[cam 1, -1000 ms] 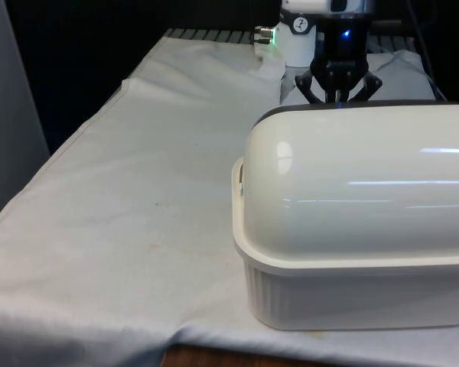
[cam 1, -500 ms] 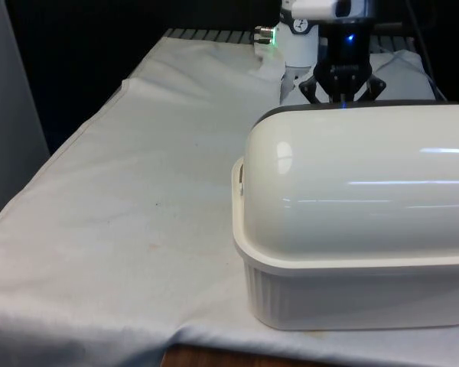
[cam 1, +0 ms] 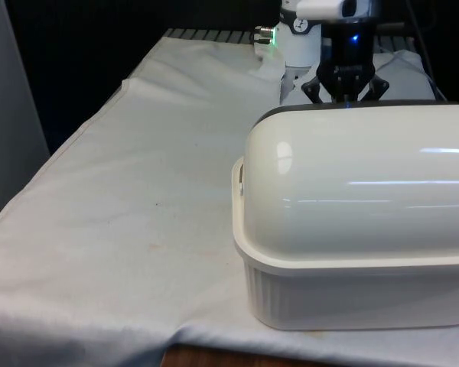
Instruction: Open the lid, then close it.
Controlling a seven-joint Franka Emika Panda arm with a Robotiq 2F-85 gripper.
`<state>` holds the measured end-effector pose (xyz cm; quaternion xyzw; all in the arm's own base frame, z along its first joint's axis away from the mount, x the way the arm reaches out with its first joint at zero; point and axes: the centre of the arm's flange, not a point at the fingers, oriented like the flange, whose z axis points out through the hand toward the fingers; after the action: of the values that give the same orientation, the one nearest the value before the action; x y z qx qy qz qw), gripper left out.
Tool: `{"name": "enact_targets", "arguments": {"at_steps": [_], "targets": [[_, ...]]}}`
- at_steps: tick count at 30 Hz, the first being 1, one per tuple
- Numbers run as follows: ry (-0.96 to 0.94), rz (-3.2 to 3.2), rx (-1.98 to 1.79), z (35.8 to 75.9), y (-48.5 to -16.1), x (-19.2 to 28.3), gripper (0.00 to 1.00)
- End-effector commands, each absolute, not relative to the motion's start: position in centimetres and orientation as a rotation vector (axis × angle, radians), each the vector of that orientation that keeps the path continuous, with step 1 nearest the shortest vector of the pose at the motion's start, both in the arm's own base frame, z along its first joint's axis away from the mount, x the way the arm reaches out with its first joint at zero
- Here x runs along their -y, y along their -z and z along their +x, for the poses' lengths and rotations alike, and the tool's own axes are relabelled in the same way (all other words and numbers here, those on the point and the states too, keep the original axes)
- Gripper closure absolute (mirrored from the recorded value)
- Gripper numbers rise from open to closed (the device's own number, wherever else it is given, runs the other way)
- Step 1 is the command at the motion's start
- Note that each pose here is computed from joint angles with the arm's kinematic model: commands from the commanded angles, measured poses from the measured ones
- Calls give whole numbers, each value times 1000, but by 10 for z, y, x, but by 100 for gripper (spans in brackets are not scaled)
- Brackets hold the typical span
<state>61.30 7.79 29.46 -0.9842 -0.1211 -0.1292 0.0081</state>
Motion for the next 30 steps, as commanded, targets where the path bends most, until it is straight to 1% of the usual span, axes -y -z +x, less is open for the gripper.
{"name": "enact_targets", "arguments": {"at_steps": [1,18,30], "targets": [[408,-3070,390,615,-295,-80,100],[426,-3072,404,619,-300,-79,100],[473,-3059,407,619,-325,-80,100]]}}
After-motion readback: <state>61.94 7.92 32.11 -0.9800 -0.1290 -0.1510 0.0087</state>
